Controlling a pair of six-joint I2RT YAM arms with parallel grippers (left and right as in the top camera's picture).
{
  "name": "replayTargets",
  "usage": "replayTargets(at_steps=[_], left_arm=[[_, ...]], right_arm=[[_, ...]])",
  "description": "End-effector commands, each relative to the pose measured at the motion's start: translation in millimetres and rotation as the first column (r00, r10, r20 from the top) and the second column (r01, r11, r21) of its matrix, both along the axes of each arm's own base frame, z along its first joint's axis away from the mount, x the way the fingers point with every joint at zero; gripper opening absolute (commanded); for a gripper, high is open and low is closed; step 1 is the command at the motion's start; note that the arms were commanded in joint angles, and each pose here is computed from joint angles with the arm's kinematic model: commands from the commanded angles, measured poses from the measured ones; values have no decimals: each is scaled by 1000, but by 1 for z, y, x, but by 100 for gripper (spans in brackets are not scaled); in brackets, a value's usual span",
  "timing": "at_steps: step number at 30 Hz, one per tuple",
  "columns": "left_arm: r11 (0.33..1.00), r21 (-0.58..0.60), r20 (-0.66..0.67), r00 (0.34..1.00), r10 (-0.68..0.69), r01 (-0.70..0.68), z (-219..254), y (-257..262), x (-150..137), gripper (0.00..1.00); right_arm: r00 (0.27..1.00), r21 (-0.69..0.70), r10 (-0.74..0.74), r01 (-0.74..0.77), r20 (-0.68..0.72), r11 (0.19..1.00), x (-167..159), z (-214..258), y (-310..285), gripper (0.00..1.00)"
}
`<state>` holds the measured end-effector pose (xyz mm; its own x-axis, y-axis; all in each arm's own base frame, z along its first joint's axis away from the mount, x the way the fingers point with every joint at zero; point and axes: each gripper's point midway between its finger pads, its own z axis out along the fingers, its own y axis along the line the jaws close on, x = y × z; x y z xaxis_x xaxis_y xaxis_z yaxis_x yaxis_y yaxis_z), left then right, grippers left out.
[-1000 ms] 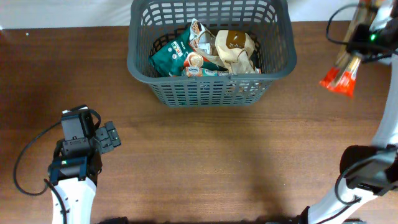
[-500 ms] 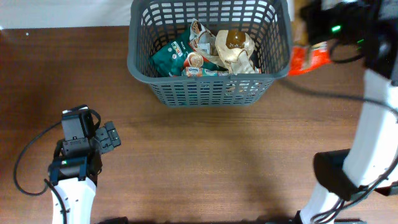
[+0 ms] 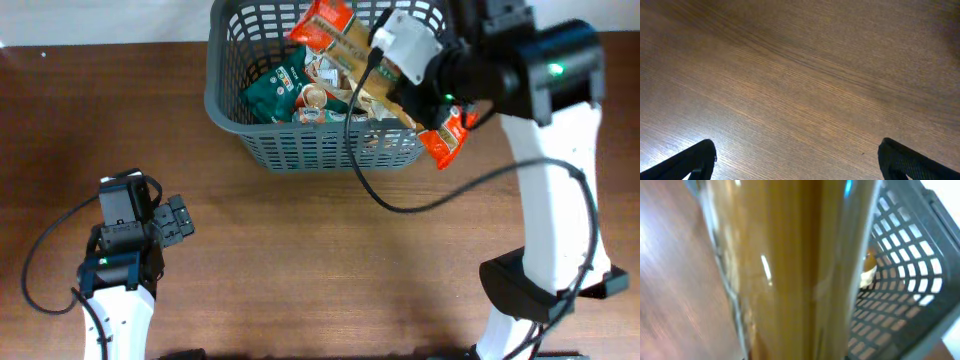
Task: Pack container
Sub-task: 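Carry the spaghetti box over the basket and lower it in, then open the right gripper and lift it out of the basket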
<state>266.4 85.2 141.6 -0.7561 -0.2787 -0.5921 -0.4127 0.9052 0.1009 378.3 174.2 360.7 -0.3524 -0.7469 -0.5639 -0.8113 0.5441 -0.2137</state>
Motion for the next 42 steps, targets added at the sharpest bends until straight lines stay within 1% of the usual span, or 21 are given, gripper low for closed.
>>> replayTargets(at_steps=[1,7,12,15,18,21,25,27,28,30,33,35,37,39,40,41,42], left_arm=[[1000,-15,-2,1000,8,-8,-3,0,-1,99],[1000,-14,-2,1000,8,-8,-3,0,-1,99],[1000,-14,-2,1000,8,-8,-3,0,-1,99],[1000,-14,-2,1000,8,-8,-3,0,-1,99],[1000,-14,-1,1000,8,-8,-2,0,-1,99],[1000,-14,1,1000,8,-8,-2,0,0,99],[1000,-14,1,1000,8,-8,-2,0,0,99],[1000,-14,1,1000,8,-8,-2,0,0,99],[1000,-14,1,1000,8,-8,-2,0,0,99],[1000,-14,2,1000,8,-8,-2,0,0,99],[1000,-14,2,1000,8,-8,-2,0,0,99],[1000,-14,2,1000,8,-8,-2,0,0,99],[1000,-14,1,1000,8,-8,-2,0,0,99],[1000,-14,2,1000,8,-8,-2,0,0,99],[1000,-14,2,1000,8,-8,-2,0,0,99],[1000,-14,2,1000,8,-8,-2,0,0,99],[1000,-14,1,1000,8,-8,-2,0,0,99]], right_arm=[[997,41,8,-11,81,999,21,9,6,4],[982,122,-54,32,180,992,69,14,17,4],[954,193,-96,41,285,980,97,35,24,3],[938,243,-131,52,321,969,113,43,27,4],[936,274,-155,66,316,959,128,36,29,4],[951,287,-155,76,267,955,138,17,30,4],[984,253,-112,75,137,965,136,-26,31,4],[995,194,-77,65,57,979,128,-54,26,4],[999,147,-49,48,0,988,119,-73,22,3],[998,97,-20,26,-67,995,106,-90,17,4],[990,50,1,6,-141,999,90,-104,9,4],[986,12,-5,7,-165,1000,85,-109,0,3],[982,-69,-51,39,-184,997,81,-117,-14,3],[978,-121,-81,59,-190,991,79,-121,-24,4],[977,-135,-91,66,-192,989,78,-122,-27,6],[976,-146,-99,72,-192,987,78,-122,-29,35],[976,-151,-102,74,-191,986,78,-122,-30,99]])
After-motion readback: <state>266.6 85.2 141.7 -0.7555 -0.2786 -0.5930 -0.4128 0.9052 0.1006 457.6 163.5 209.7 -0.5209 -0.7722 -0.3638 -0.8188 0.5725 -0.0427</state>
